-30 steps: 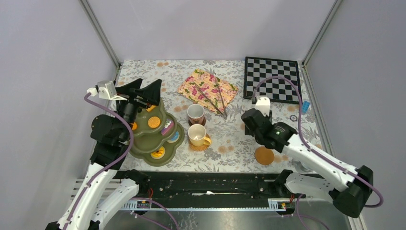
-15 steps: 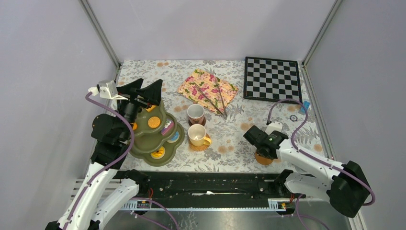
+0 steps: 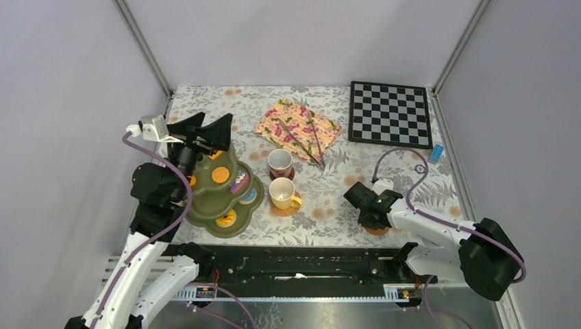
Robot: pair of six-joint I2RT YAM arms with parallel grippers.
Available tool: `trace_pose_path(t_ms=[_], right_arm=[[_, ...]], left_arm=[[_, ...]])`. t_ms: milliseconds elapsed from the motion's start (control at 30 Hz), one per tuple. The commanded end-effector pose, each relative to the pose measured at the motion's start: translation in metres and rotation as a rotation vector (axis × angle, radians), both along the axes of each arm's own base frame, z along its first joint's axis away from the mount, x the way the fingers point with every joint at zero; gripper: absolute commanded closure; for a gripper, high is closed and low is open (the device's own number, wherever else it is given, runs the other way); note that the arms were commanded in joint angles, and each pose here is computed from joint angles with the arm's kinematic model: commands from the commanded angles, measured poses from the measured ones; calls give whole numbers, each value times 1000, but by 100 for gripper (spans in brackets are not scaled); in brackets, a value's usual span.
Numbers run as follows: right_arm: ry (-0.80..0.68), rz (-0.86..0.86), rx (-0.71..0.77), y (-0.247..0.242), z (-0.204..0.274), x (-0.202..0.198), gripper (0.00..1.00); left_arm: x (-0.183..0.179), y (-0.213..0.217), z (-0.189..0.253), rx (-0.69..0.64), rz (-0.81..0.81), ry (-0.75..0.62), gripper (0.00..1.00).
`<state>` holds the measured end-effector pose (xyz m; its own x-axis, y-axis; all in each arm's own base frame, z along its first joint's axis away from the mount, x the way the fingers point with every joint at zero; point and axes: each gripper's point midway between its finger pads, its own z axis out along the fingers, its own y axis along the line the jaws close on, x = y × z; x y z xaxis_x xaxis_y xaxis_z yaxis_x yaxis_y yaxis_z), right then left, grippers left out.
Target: Serve the afternoon tea
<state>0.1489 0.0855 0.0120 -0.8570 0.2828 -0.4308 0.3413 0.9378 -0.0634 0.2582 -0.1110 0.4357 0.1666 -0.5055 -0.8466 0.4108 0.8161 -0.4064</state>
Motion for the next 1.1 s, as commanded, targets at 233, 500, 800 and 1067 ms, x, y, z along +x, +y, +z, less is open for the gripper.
trace_pose_path(t_ms=[233,500,800,1067], right_arm=[[143,280,292,118,-16,-39,94],[80,511,391,192,-15,-38,94],[21,676,466,232,-13,-41,96],[-52,779,496,260,-12,-40,97]], left_arm=[[0,-1,14,4,-6,-42,1],[0,-1,14,4,-6,-43,1],[-2,0,16,1,-4,-49,1],[0,-1,14,3,-5,-44,1]])
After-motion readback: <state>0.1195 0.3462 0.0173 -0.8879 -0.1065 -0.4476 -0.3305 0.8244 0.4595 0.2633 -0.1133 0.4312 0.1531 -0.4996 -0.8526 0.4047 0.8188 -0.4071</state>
